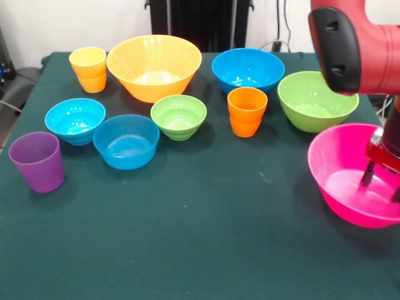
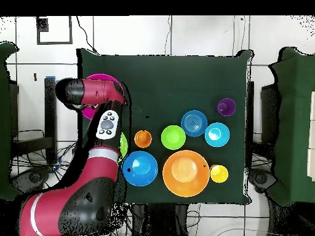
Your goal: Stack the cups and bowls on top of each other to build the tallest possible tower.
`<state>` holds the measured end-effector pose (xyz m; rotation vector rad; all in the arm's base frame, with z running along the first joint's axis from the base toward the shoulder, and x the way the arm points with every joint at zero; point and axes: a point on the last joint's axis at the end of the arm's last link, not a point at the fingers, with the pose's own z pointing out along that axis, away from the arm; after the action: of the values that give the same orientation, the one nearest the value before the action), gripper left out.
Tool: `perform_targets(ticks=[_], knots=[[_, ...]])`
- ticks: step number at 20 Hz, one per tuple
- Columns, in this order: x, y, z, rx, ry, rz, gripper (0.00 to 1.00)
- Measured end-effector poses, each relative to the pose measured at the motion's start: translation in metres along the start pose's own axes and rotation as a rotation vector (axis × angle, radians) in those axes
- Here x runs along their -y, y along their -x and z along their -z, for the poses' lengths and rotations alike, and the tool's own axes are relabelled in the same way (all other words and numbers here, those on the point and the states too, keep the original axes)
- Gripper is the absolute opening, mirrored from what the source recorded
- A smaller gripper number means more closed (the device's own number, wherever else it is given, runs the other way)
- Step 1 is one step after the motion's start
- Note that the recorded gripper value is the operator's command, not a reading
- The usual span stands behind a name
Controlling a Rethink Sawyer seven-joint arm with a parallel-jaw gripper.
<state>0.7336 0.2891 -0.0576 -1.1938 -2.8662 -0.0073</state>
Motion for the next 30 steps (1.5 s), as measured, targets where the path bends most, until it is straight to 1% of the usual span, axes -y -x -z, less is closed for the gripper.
perform_targets(ticks=[2,4,5,7,9,11,13,17,18,19,20,22,24,27,30], knots=[[-0.008,0.002,0.000,0.059,0.018,-0.008,1.00],[-0.011,0.002,0.001,0.089,0.026,-0.009,1.00],[-0.014,0.002,0.001,0.125,0.038,-0.008,1.00],[-0.016,0.005,0.001,0.153,0.054,-0.004,1.00],[-0.016,0.010,0.001,0.170,0.068,-0.005,1.00],[-0.013,0.027,0.001,0.200,0.094,-0.016,1.00],[-0.009,0.040,0.002,0.210,0.106,-0.031,1.00],[0.008,0.086,0.002,0.232,0.132,-0.086,1.00],[0.013,0.096,0.002,0.237,0.135,-0.097,1.00],[0.023,0.113,0.002,0.241,0.135,-0.115,1.00],[0.029,0.124,0.002,0.243,0.133,-0.127,1.00],[0.042,0.145,0.003,0.247,0.132,-0.149,1.00],[0.052,0.161,0.003,0.247,0.134,-0.169,1.00],[0.060,0.176,0.003,0.244,0.140,-0.189,1.00],[0.063,0.179,0.003,0.243,0.142,-0.192,1.00]])
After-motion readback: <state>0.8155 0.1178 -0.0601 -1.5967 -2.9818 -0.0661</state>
